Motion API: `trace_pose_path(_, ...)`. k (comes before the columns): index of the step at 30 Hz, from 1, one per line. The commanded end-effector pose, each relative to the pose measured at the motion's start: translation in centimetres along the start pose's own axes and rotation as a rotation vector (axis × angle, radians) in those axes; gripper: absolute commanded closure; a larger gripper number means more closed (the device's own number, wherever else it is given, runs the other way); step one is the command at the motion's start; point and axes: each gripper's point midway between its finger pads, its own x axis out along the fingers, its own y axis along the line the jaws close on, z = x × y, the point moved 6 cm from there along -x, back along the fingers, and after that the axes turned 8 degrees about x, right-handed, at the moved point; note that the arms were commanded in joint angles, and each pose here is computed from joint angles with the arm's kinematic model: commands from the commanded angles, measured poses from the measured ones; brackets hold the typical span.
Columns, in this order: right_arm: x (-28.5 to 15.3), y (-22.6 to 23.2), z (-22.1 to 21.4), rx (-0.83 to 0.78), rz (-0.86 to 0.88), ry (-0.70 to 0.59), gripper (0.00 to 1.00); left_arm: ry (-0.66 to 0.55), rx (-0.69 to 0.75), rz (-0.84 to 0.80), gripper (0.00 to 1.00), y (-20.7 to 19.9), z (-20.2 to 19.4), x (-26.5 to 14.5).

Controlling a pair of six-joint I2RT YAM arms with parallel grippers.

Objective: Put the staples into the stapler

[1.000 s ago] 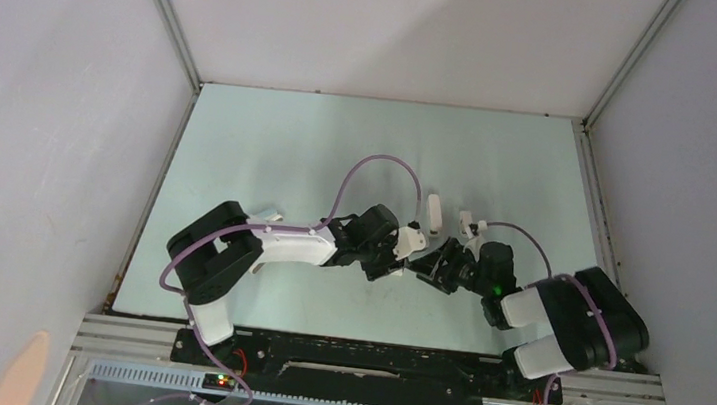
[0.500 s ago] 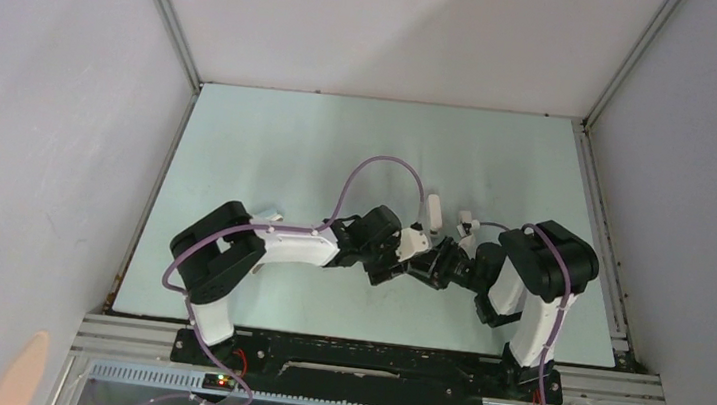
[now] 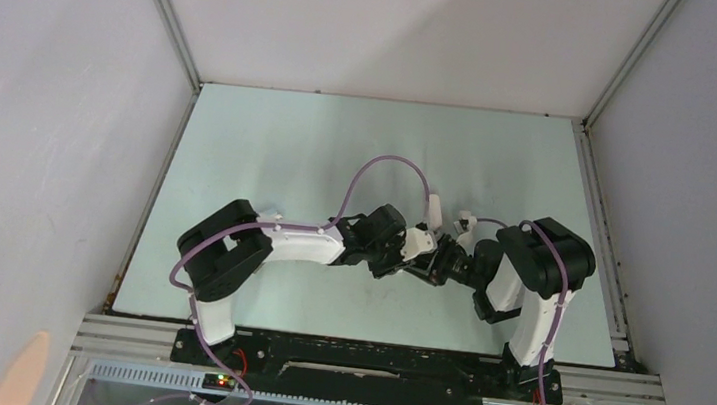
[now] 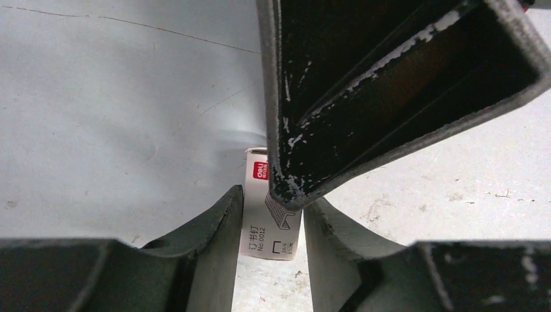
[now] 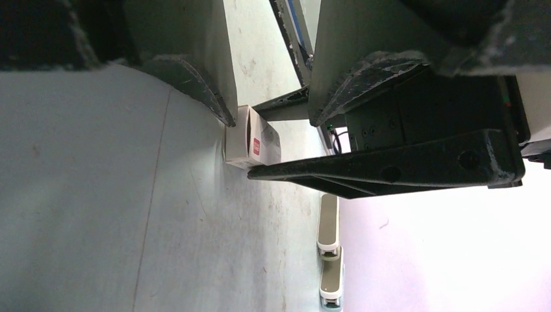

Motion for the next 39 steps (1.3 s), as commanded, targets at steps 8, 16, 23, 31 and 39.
trace_pose_path(8, 1.6, 1.8, -0.5, -0.089, 0.083, 0.104, 0.55, -0.042, 0.038, -0.035, 0.61, -1.0, 1.1, 0.1)
trace_pose_path(16, 2.0, 1.4, -1.2, -0.086, 0.064, 0.187, 0.55, -0.102, 0.049, -0.028, 0.6, -1.1, 2.1, -0.5)
trace_pose_path(23, 1.8, 1.2, -1.0, -0.089, 0.059, 0.21, 0.55, -0.162, 0.035, -0.007, 0.55, -1.0, 3.0, -1.2)
trace_pose_path(31, 0.4, 1.0, 1.0, -0.081, 0.061, 0.163, 0.56, -0.171, 0.023, 0.087, 0.32, -0.4, 2.5, -5.3)
trace_pose_path(39, 0.3, 0.2, 1.2, -0.088, 0.035, 0.165, 0.62, -0.075, 0.006, 0.084, 0.29, -0.3, -0.5, -6.2)
